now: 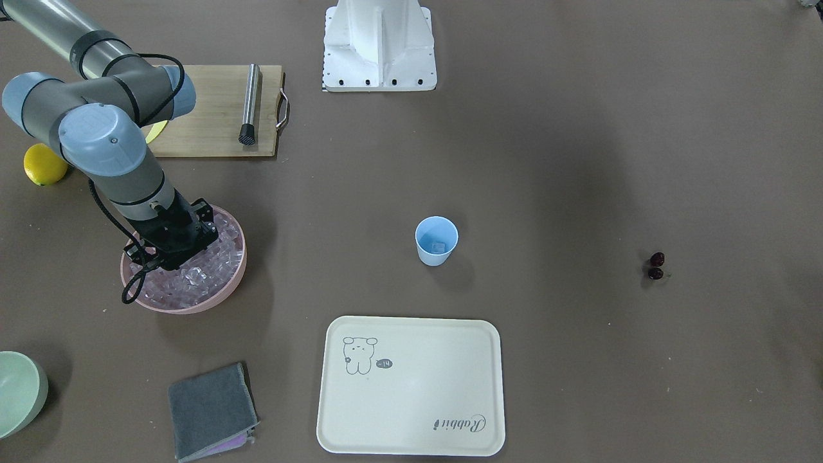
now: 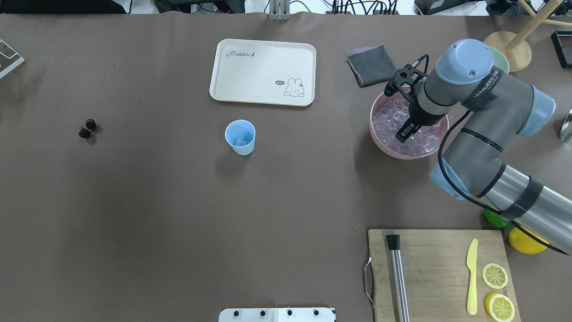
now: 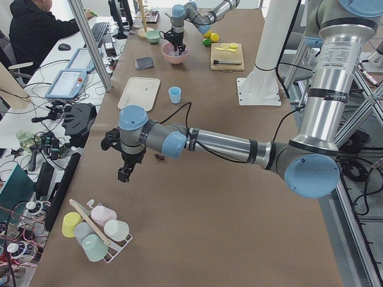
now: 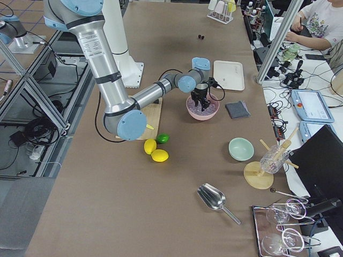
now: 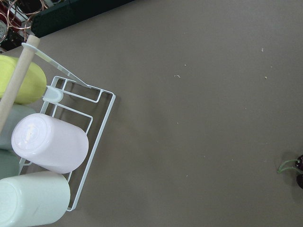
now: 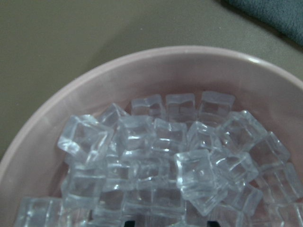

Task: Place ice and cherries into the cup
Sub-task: 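Lower the right gripper into the ice bowl and grasp another cube, then carry the second ice cube with the right gripper to the cup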

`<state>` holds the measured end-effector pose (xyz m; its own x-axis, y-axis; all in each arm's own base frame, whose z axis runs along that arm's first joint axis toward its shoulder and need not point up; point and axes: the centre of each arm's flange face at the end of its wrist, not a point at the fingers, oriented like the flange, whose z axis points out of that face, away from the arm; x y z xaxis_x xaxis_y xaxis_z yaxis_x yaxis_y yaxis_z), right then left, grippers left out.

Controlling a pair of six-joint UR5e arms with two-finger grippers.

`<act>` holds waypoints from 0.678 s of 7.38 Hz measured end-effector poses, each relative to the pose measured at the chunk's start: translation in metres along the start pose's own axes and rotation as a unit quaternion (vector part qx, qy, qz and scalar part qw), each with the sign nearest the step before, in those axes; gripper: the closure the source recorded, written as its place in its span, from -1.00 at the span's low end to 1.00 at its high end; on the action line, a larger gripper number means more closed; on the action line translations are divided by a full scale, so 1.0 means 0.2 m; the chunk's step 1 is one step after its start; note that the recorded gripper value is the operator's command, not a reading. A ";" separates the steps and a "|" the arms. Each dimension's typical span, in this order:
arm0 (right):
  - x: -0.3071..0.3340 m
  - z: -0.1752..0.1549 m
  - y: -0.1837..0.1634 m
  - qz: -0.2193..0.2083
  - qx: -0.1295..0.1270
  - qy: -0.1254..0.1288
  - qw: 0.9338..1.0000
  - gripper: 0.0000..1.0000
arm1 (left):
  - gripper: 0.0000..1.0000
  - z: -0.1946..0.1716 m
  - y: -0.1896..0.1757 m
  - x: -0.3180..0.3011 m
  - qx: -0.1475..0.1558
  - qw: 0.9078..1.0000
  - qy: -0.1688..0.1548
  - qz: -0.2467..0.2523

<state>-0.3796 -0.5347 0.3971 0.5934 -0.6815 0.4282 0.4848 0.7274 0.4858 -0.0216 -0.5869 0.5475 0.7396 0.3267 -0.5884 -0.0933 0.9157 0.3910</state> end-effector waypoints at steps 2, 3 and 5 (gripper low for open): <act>0.00 0.00 0.00 0.000 0.001 0.002 1.000 0.83 | -0.95 0.01 0.01 -0.01 -0.003 1.000 0.001 -0.002; 0.00 -0.01 -0.01 0.000 0.002 0.002 1.000 1.00 | -0.95 0.02 0.01 -0.01 -0.003 1.000 0.001 -0.002; 0.00 -0.06 -0.02 0.001 0.009 0.001 1.000 1.00 | -0.95 0.02 0.01 -0.01 -0.003 1.000 0.000 -0.003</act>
<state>-0.3744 -0.5372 0.3854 0.5962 -0.6795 0.4276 0.4721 0.7275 0.4979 -0.0218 -0.5871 0.5520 0.7397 0.3208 -0.5916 -0.0927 0.9192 0.3826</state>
